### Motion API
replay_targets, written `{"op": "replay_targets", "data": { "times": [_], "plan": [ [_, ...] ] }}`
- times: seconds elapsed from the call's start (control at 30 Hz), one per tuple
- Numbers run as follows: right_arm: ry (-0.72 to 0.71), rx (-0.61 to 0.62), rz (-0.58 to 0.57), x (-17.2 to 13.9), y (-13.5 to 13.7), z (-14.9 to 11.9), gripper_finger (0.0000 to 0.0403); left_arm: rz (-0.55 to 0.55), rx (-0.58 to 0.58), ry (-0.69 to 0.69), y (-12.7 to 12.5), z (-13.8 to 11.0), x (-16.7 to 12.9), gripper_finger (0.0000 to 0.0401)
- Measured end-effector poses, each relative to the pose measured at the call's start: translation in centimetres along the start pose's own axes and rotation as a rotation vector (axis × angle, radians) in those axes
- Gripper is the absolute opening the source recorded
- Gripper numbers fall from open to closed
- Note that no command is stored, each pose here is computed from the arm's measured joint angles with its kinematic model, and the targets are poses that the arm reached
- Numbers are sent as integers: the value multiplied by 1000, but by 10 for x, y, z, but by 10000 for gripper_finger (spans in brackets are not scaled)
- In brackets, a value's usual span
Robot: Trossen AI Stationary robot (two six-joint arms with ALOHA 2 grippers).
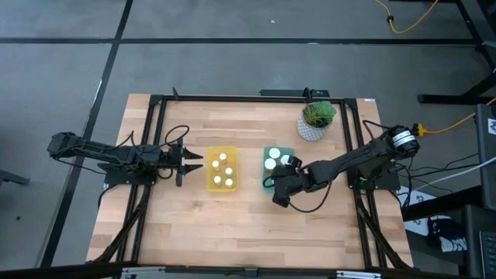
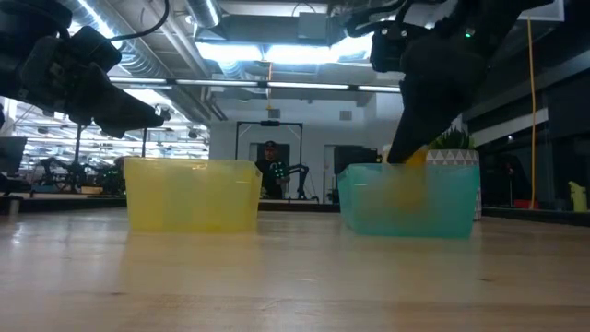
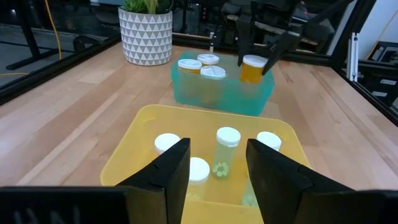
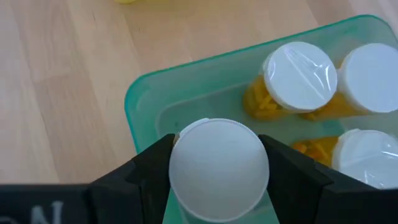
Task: Pick and place medicine bottles into bin by pill shape (circle, oval)
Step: Put the large orange pill bottle into the green bin
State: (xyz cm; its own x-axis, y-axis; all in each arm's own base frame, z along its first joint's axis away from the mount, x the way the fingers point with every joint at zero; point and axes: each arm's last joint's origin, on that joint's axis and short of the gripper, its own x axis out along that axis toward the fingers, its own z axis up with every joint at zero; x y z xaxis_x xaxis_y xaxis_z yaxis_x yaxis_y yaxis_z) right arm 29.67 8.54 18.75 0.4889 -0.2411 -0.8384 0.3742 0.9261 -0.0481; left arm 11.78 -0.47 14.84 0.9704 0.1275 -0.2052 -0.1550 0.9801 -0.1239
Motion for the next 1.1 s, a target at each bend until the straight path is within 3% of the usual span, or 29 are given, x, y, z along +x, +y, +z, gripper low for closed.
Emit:
{"op": "replay_targets", "data": {
  "times": [0.37, 1.1],
  "plan": [
    [-16, 42, -17, 8, -2, -3, 236, 0, 0, 0, 0, 0, 0, 150],
    [-42, 114, 12, 15, -4, -6, 232, -1, 0, 0, 0, 0, 0, 150]
  ]
}}
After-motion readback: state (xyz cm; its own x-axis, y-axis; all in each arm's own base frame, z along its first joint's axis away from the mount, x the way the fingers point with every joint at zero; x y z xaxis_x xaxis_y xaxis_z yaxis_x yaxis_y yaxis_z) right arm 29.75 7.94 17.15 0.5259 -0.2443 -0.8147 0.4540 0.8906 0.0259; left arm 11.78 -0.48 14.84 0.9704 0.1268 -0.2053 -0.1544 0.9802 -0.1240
